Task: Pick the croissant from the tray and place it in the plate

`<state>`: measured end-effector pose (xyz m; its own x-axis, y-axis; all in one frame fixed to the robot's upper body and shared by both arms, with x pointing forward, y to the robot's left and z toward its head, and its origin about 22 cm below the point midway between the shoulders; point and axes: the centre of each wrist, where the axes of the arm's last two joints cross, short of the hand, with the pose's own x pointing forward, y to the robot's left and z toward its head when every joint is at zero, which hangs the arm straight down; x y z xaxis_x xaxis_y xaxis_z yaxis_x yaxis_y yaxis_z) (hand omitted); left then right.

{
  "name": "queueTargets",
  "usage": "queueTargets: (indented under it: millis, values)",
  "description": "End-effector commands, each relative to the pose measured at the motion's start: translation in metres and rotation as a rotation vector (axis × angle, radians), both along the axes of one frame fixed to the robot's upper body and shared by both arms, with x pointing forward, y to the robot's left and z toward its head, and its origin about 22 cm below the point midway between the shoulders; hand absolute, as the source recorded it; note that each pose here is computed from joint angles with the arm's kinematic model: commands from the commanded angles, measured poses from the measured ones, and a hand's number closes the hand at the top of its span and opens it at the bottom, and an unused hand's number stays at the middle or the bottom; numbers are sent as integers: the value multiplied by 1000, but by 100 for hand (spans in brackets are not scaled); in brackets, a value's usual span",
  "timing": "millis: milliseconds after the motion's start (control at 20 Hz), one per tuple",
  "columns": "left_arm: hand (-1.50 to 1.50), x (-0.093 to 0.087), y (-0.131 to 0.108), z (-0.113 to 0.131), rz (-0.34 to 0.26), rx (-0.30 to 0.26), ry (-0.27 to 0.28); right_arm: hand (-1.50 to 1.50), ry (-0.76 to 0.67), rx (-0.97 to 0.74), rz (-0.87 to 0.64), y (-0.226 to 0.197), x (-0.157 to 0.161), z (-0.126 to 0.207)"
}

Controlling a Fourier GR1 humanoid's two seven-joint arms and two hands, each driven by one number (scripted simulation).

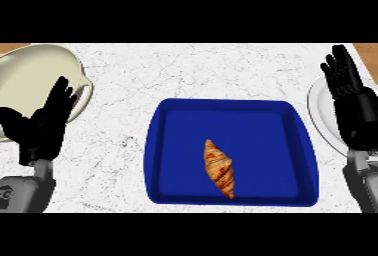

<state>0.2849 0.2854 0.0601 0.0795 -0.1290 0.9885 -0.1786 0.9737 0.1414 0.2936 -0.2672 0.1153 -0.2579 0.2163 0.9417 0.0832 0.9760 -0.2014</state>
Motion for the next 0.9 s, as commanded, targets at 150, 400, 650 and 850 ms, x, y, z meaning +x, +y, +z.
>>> queueTargets:
  millis: [150, 400, 650, 850]
  values:
    - [0, 7, -15, 1, -122, 30, 13, 150, 182, -237, 565, 76, 12, -7]
    - [0, 3, -23, -17, -164, 17, 84, -150, -35, -646, 622, 85, 31, -9]
    - [0, 0, -2, -37, -151, 6, 89, -150, 76, -511, 880, 68, 40, -64]
    - [0, -4, -21, -39, -140, 16, 98, -150, 93, -737, 966, 58, 55, -58]
